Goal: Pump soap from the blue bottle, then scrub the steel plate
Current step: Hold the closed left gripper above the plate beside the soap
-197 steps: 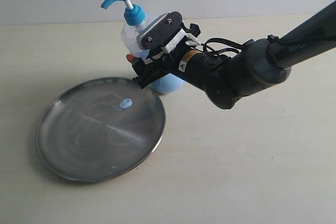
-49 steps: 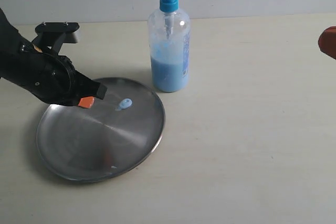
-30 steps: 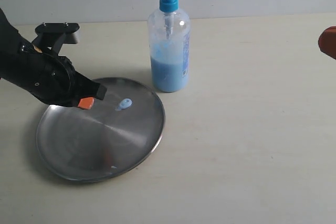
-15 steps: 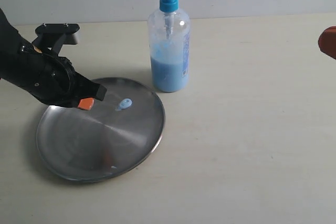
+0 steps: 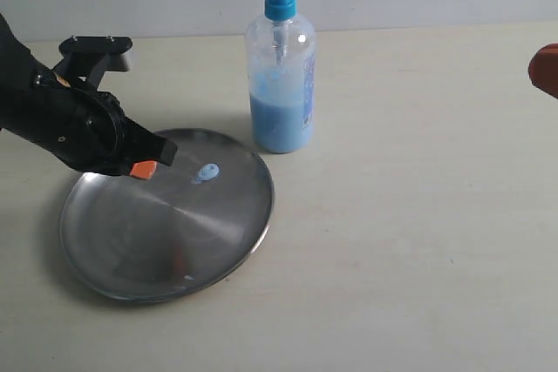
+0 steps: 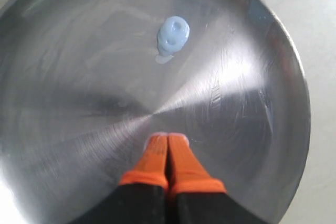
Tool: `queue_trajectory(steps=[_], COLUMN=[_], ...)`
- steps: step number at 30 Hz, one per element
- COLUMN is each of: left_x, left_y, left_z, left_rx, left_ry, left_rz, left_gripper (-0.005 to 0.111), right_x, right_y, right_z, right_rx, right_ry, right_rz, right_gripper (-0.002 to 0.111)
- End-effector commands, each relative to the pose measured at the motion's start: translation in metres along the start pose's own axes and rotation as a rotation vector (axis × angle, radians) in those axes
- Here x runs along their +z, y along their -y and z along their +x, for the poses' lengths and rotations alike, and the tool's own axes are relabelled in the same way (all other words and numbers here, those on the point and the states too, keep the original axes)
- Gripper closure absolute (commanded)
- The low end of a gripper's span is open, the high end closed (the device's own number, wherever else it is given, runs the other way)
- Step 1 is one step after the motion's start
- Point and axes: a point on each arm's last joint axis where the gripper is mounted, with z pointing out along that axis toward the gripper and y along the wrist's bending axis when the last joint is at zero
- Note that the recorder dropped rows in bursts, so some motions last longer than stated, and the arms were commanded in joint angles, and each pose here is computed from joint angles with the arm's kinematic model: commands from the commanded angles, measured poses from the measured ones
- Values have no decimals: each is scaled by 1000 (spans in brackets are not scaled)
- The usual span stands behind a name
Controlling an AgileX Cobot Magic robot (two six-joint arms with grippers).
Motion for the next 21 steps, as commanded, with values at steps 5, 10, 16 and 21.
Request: queue_trajectory(steps=[5, 10, 16, 21], left_x=[-1, -1, -3, -3], left_y=[0, 0, 2, 2], left_z=[-3, -5, -10, -9], left_rx=[1, -10, -17, -19], left_ry=[36, 55, 63, 58], left_rz=[-4, -4, 7, 9], left_gripper=[107, 107, 107, 107], right_x=[-1, -1, -1, -1], right_y=[0, 0, 0, 0], right_z=[-1, -1, -1, -1], right_rx=[-2, -1, -2, -2], right_ry=[16, 16, 16, 16], right_rz=[3, 3, 3, 3], right_gripper=[108, 108, 108, 108])
